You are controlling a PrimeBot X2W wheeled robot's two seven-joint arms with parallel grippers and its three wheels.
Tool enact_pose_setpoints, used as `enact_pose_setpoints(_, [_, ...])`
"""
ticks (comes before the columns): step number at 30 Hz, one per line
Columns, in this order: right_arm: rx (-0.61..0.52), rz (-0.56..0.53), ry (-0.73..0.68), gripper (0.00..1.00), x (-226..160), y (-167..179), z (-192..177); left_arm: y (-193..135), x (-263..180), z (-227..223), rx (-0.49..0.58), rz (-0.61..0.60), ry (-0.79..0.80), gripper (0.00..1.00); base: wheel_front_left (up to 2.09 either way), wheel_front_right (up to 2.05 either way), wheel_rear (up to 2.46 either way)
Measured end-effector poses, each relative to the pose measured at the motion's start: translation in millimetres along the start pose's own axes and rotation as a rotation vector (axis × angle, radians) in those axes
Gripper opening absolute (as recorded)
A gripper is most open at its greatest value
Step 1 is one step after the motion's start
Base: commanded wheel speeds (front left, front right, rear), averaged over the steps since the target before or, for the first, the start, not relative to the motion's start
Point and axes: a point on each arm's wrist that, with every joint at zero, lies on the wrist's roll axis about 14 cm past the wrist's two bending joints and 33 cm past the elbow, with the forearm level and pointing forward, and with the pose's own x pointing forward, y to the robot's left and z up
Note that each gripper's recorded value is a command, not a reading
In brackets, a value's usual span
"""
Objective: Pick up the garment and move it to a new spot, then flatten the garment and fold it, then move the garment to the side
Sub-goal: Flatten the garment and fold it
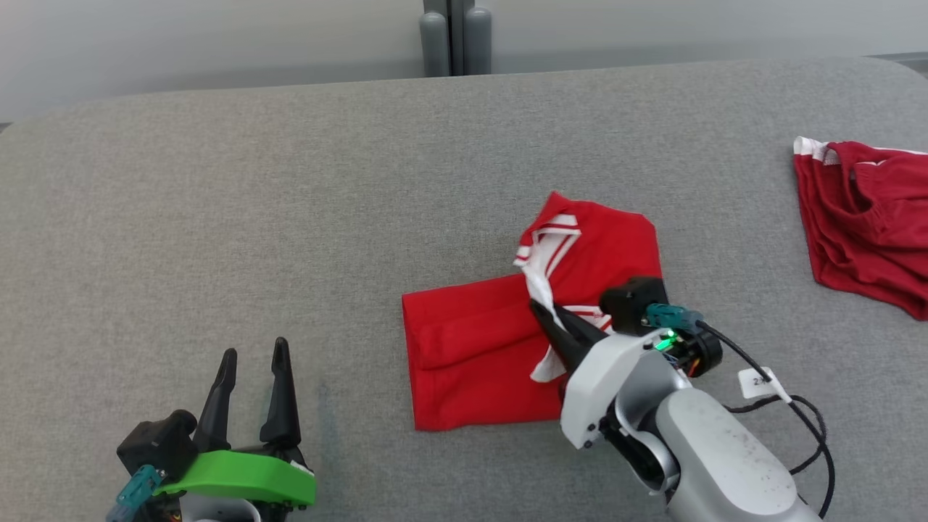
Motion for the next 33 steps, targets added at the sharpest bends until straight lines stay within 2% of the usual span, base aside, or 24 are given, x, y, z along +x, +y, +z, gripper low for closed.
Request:
enact_pose_setpoints(7, [0.015, 0.146, 0.064, 0.0, 19, 44, -19, 8, -8, 2, -0.004, 0.03, -0.005, 1.0, 0.0, 0.0, 0.0])
enact_pose_setpoints(18, [-0.003, 0.248, 0.139, 0.0, 31, 75, -37, 16, -17, 5, -0.008, 0.059, -0.016, 1.0, 0.0, 0.0, 0.0])
enact_pose_setpoints(19, [-0.002, 0.253, 0.143, 0.17, 31, 76, -38, 16, -17, 5, -0.008, 0.058, -0.016, 1.0, 0.0, 0.0, 0.0])
enact_pose_setpoints(20, [-0.003, 0.26, 0.138, 0.48, 31, 78, -37, 15, -17, 5, -0.009, 0.058, -0.017, 1.0, 0.0, 0.0, 0.0])
enact_pose_setpoints(21, [-0.001, 0.27, 0.129, 1.0, 31, 81, -35, 15, -18, 5, -0.009, 0.056, -0.018, 1.0, 0.0, 0.0, 0.0])
enact_pose_setpoints(27, [0.015, 0.302, 0.041, 1.0, 33, 91, -13, 11, -16, 4, -0.01, 0.043, -0.016, 1.0, 0.0, 0.0, 0.0])
enact_pose_setpoints(33, [-0.019, 0.257, -0.114, 1.0, 36, 74, 25, 1, -11, 3, -0.006, 0.011, -0.013, 1.0, 0.0, 0.0, 0.0])
